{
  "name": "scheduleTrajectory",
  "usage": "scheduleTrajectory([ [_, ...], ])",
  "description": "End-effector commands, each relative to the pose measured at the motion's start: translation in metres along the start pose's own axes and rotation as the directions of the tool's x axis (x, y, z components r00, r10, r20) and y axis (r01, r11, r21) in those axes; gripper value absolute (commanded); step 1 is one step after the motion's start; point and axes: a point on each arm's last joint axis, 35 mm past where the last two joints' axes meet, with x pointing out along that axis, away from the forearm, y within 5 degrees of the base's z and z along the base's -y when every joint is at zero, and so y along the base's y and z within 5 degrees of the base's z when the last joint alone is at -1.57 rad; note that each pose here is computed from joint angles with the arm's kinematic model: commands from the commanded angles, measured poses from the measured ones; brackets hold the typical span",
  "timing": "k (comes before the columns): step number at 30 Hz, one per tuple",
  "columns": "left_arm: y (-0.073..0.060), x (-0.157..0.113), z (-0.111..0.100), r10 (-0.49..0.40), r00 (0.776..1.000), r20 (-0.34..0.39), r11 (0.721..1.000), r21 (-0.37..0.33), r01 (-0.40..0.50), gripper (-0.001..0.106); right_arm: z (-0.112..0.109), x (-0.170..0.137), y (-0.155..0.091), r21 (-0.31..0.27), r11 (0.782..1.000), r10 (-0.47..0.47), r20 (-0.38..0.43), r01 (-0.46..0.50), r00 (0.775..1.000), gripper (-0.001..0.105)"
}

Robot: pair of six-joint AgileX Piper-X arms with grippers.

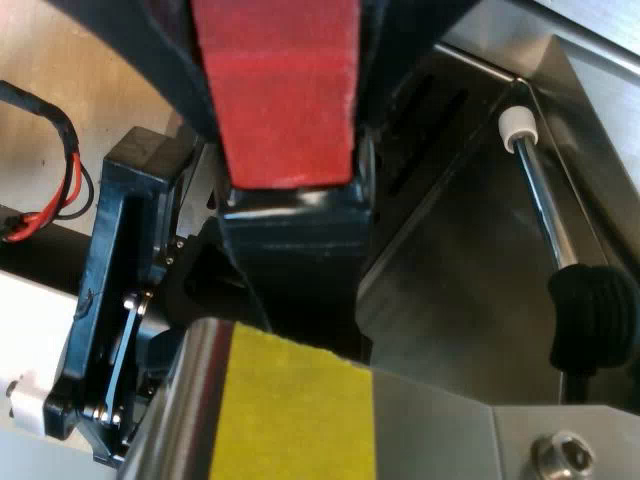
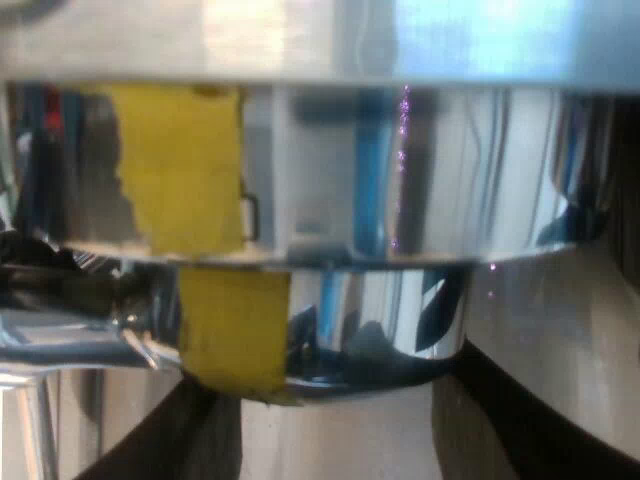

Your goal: Put the handle in the coffee machine

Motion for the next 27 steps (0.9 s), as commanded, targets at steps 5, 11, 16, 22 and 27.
scheduleTrajectory([
  [5,-0.0074,-0.0095,0.0056,-0.035,0.996,0.079,0.999,0.018,0.034,0.040,0.0177,0.0039,-0.0104,0.075,0.996,-0.049,0.069,0.043,0.996,0.044],
  [11,-0.0068,-0.0094,0.0048,-0.018,0.998,0.053,1.000,0.017,0.017,0.068,0.0173,0.0046,-0.0110,0.074,0.996,-0.051,0.068,0.046,0.996,0.044],
  [16,-0.0068,-0.0094,0.0047,-0.017,0.998,0.053,1.000,0.017,0.016,0.068,0.0173,0.0046,-0.0110,0.074,0.996,-0.051,0.068,0.046,0.996,0.044],
  [22,-0.0086,-0.0100,0.0056,-0.022,0.998,0.059,1.000,0.011,0.022,0.067,0.0173,0.0046,-0.0110,0.074,0.996,-0.051,0.068,0.046,0.996,0.044],
  [27,-0.0128,-0.0172,0.0097,0.000,0.997,0.071,1.000,0.031,-0.002,0.067,0.0181,0.0047,-0.0115,0.128,0.991,-0.052,0.069,0.043,0.996,0.044],
])
